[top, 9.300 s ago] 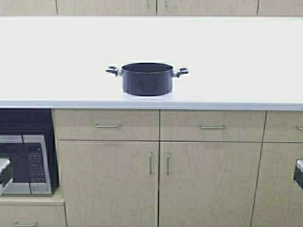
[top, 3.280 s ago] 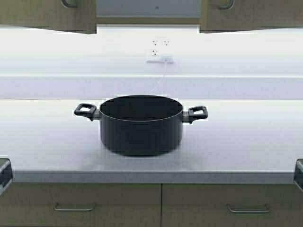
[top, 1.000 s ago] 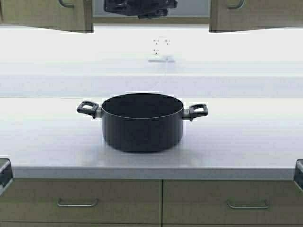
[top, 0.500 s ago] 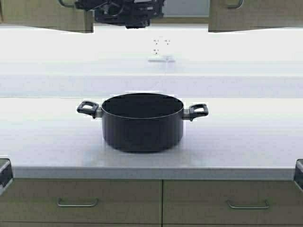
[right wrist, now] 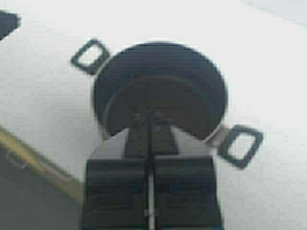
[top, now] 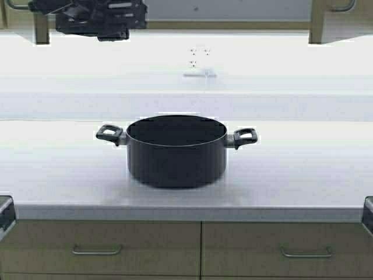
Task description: Open the cabinet, put the pot inside, then close it
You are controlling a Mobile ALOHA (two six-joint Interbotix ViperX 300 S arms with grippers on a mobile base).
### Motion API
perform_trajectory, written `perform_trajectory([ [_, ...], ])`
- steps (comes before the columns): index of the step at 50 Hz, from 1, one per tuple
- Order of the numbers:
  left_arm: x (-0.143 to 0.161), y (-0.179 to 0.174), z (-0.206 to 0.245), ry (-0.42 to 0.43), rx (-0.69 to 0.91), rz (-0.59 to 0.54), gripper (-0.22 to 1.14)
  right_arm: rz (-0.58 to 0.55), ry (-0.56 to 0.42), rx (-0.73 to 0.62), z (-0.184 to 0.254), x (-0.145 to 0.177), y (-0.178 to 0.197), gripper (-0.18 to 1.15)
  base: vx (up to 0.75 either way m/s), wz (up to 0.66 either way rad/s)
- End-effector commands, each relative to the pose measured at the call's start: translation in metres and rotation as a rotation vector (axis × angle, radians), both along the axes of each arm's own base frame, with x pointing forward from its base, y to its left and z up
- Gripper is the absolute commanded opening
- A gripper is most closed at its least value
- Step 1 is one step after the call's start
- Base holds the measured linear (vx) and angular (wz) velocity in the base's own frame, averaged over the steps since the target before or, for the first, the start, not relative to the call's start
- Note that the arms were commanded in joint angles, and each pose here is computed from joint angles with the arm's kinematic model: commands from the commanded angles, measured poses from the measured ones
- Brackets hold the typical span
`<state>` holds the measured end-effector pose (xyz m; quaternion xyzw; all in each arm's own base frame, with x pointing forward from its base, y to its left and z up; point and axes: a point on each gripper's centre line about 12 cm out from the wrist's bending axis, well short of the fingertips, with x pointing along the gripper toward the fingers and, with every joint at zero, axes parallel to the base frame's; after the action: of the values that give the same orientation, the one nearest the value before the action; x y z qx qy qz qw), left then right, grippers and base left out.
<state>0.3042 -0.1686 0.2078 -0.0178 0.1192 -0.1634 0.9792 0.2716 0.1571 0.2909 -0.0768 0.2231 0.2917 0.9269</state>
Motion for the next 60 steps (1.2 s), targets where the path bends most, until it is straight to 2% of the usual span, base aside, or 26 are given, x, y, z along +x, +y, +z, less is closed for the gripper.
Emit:
perform_trajectory([
  [1, -0.014, -0.010, 0.013, -0.030, -0.024, -0.048, 0.07, 0.031, -0.010, 0.035, 0.013, -0.013, 0.006, 0.37, 0.00, 0.00],
  [7, -0.023, -0.019, 0.013, -0.029, -0.026, -0.086, 0.15, 0.046, 0.025, 0.060, 0.008, -0.016, 0.017, 0.61, 0.00, 0.00],
  [14, -0.024, -0.020, 0.011, -0.021, -0.025, -0.089, 0.28, 0.028, 0.065, 0.060, -0.006, -0.005, 0.025, 0.60, 0.00, 0.00],
  [21, -0.026, -0.018, 0.002, 0.000, -0.032, -0.081, 0.43, 0.021, 0.047, 0.094, -0.024, 0.011, 0.057, 0.64, 0.00, 0.00],
  [25, -0.029, -0.012, -0.007, 0.003, -0.065, -0.050, 0.59, -0.015, 0.041, 0.134, -0.036, 0.018, 0.069, 0.74, 0.00, 0.00],
  [31, -0.035, 0.000, -0.021, -0.003, -0.173, 0.017, 0.87, -0.132, 0.035, 0.232, -0.052, 0.031, 0.070, 0.96, 0.00, 0.00],
  [35, -0.039, 0.008, -0.034, 0.001, -0.259, 0.065, 1.03, -0.221, 0.030, 0.309, -0.067, 0.034, 0.068, 1.00, 0.00, 0.00],
  [46, -0.045, 0.025, -0.077, 0.000, -0.480, 0.175, 1.02, -0.463, 0.034, 0.594, -0.128, 0.026, 0.048, 1.00, 0.00, 0.00],
  [54, -0.046, 0.030, -0.111, 0.005, -0.613, 0.217, 1.02, -0.497, 0.125, 0.740, -0.181, 0.017, 0.044, 1.00, 0.00, 0.00],
  [60, -0.048, 0.033, -0.139, 0.016, -0.706, 0.237, 1.02, -0.496, 0.161, 0.930, -0.217, 0.009, 0.040, 1.00, 0.00, 0.00],
])
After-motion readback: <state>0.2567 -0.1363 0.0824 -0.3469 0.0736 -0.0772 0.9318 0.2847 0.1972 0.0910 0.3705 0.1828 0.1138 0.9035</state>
